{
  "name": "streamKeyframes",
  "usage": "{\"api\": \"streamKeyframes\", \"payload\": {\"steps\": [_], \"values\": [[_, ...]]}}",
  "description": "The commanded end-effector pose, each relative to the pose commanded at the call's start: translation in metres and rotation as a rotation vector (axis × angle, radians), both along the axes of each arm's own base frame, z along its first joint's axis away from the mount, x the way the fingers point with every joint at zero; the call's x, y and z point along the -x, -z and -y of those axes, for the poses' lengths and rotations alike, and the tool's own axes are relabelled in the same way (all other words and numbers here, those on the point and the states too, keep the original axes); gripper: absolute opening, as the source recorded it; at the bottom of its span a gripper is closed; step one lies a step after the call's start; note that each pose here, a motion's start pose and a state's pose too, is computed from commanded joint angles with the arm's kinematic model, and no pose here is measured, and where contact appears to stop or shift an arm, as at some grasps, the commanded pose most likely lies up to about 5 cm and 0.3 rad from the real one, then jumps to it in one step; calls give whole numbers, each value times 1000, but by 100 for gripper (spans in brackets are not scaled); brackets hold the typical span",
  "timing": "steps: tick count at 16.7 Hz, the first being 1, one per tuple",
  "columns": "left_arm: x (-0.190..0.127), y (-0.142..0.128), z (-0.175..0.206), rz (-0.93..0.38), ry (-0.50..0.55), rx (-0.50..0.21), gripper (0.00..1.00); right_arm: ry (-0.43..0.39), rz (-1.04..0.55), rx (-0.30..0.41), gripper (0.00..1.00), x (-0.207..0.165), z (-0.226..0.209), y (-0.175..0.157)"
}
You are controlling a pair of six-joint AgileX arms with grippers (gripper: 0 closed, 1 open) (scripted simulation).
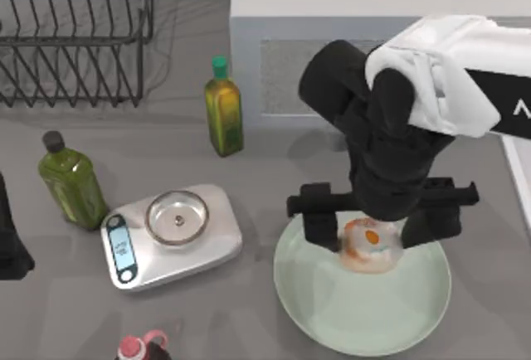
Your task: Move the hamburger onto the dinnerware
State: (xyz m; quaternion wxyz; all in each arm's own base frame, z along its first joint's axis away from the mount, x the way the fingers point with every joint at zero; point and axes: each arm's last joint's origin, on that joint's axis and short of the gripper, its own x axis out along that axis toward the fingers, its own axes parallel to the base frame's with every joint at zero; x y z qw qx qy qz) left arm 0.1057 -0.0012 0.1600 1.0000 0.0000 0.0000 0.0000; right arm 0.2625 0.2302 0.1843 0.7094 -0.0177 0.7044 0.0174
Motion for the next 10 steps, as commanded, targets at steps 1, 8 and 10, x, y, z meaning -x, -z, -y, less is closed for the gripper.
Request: {"api": "streamKeyframes", "payload": {"steps": [1, 8, 10], "values": [[0, 0, 0, 0, 0, 0, 100, 3, 0, -1, 0, -1, 0, 7], [0, 0, 0, 0, 0, 0, 100, 6, 2, -1, 0, -1, 0, 34], [0, 0, 0, 0, 0, 0, 100, 6, 2, -1, 8, -1, 0, 34]]}}
